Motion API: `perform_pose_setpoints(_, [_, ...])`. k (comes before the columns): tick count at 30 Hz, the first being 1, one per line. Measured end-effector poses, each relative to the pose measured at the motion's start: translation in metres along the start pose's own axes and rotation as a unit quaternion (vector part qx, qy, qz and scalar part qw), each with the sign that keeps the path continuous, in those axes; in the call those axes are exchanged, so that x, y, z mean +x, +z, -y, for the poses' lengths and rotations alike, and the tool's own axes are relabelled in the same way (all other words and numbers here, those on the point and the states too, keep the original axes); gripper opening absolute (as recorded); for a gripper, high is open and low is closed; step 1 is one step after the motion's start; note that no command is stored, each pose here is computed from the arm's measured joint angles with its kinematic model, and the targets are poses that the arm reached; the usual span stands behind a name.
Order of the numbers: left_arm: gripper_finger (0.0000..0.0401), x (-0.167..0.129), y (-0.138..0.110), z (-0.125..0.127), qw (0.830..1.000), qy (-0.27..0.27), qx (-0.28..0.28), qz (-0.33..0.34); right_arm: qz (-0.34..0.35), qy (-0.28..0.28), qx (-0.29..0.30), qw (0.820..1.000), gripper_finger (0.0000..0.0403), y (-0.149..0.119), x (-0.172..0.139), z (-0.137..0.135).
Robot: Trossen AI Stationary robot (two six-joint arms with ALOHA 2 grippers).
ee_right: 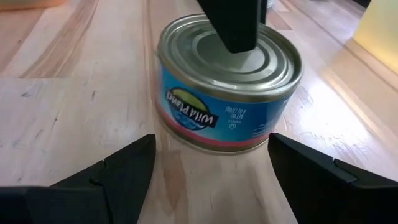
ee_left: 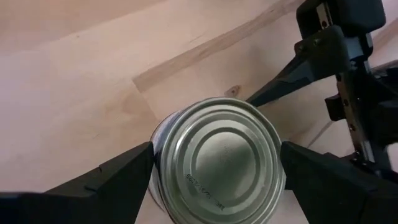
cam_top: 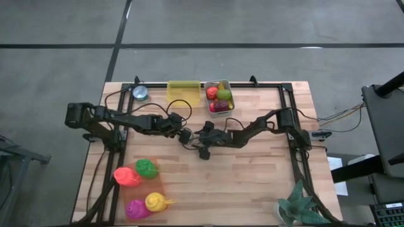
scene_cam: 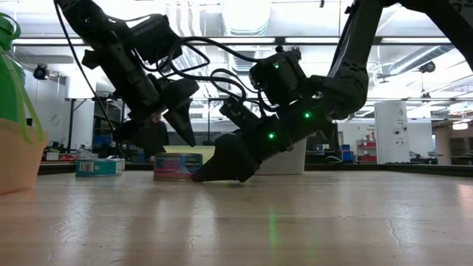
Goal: Pick & Place Food Item
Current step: Put the blue and pink tuna can into the yellow bin
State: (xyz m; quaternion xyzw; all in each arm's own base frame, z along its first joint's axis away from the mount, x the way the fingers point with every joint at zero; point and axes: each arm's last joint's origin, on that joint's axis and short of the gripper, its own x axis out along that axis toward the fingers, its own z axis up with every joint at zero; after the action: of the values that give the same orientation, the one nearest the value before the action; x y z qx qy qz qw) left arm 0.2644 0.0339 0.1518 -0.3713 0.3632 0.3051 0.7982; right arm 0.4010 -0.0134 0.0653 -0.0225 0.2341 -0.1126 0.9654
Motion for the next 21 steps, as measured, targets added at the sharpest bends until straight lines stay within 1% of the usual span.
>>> perform_pose_setpoints(4, [0.0353,0.0,0.0006,0.0015,1.0,-0.012,-0.013,-0.002,0.0,0.004,0.0,1.0,0.0306,0.0002,0.0001,-0.0002])
perform_pose_setpoints(6, [0.0353,-0.0001,0.0018,0.0032,1.0,-0.02,-0.014,0.004,-0.001,0.013,0.008,1.0,0.0306,0.0009,0.0007,-0.0002])
perform_pose_setpoints(11, [0.0353,-0.0003,0.004,0.0059,0.999,-0.036,-0.017,0.013,0.002,0.014,0.012,1.0,0.0306,0.0038,0.002,-0.0005])
perform_pose_setpoints(21, [0.0353,-0.0003,0.0041,0.0062,0.999,-0.038,-0.017,0.012,0.007,0.015,0.013,1.0,0.0306,0.0071,0.0034,-0.0008])
